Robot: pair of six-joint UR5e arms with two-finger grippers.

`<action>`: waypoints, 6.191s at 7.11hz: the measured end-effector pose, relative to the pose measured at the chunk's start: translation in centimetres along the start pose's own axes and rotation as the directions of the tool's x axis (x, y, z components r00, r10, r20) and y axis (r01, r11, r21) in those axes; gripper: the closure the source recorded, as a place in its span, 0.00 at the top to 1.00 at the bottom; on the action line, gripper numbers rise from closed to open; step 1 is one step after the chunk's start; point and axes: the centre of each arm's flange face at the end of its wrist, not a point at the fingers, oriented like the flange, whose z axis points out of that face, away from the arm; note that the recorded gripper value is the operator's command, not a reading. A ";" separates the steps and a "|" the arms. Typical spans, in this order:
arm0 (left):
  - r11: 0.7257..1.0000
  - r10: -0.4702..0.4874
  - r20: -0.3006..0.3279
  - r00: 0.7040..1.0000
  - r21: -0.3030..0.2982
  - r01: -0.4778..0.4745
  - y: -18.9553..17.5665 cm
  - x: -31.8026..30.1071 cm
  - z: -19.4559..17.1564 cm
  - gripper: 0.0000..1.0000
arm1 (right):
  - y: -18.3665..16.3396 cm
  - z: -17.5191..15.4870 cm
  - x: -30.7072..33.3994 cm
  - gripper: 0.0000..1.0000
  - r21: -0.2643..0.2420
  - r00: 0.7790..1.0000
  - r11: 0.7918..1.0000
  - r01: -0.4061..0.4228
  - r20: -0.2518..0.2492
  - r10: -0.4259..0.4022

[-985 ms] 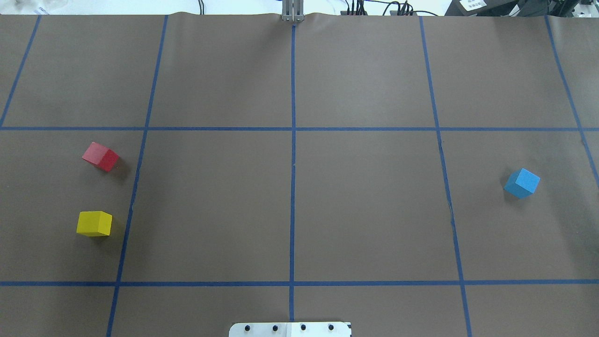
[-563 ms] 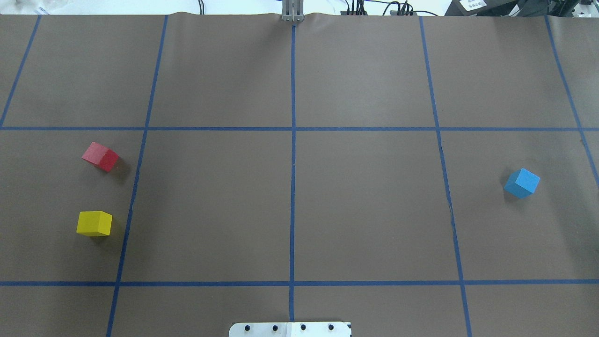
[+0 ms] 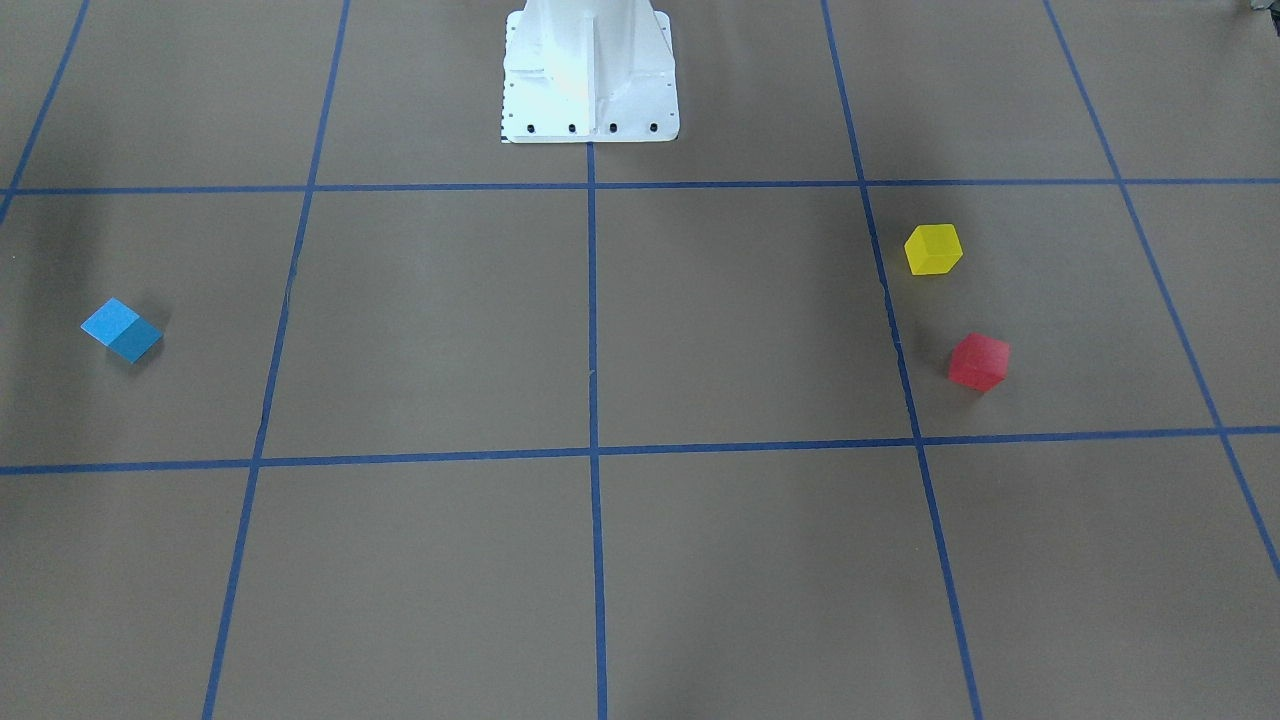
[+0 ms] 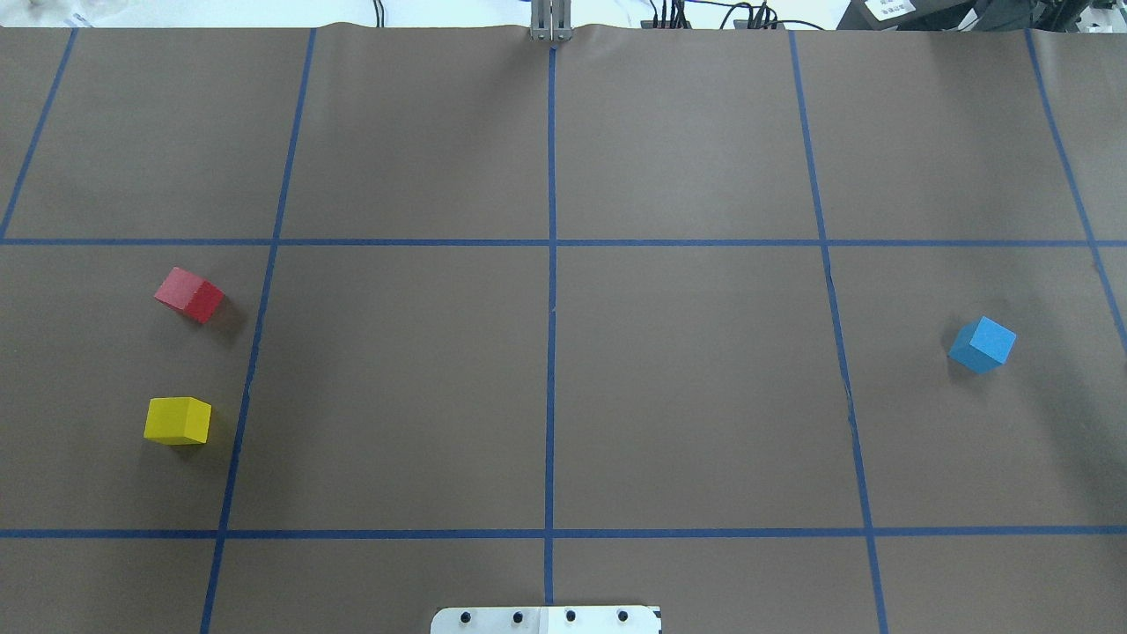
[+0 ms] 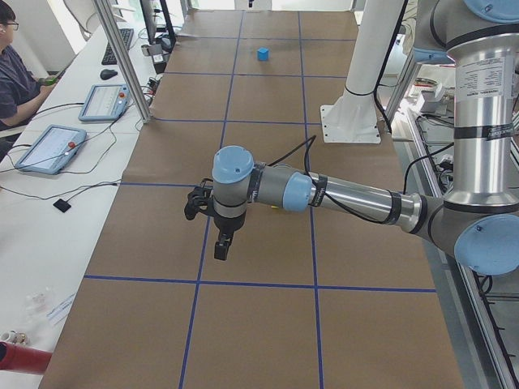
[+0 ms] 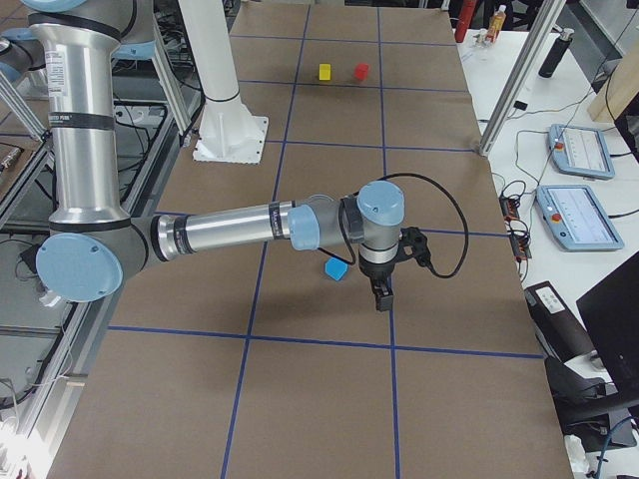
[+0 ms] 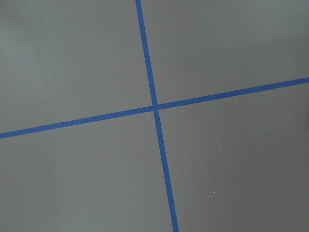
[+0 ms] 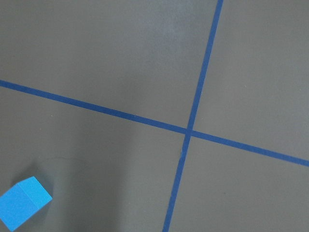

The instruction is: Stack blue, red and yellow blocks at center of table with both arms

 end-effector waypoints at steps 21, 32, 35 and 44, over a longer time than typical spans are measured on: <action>1.000 0.024 -0.004 1.000 -0.001 -0.024 -0.1 0.6 0.0 0.99 | -0.1 17.1 -17.5 0.00 -0.123 0.925 0.920 0.372 0.132 -0.357; 0.997 0.080 -0.003 0.997 0.005 -0.080 -0.7 1.1 -0.2 0.99 | -27.6 10.3 -59.0 0.00 -0.270 0.849 0.831 -0.486 0.082 0.523; 0.997 0.080 -0.003 0.997 0.005 -0.080 -0.7 1.1 -0.2 0.99 | -26.9 13.9 -63.2 0.00 -0.227 0.850 0.835 -0.501 0.052 0.524; 0.997 0.082 -0.004 0.997 -0.007 -0.082 -0.7 1.3 0.4 1.00 | -24.7 16.6 -67.1 0.99 -0.133 0.888 0.883 -0.450 0.036 0.458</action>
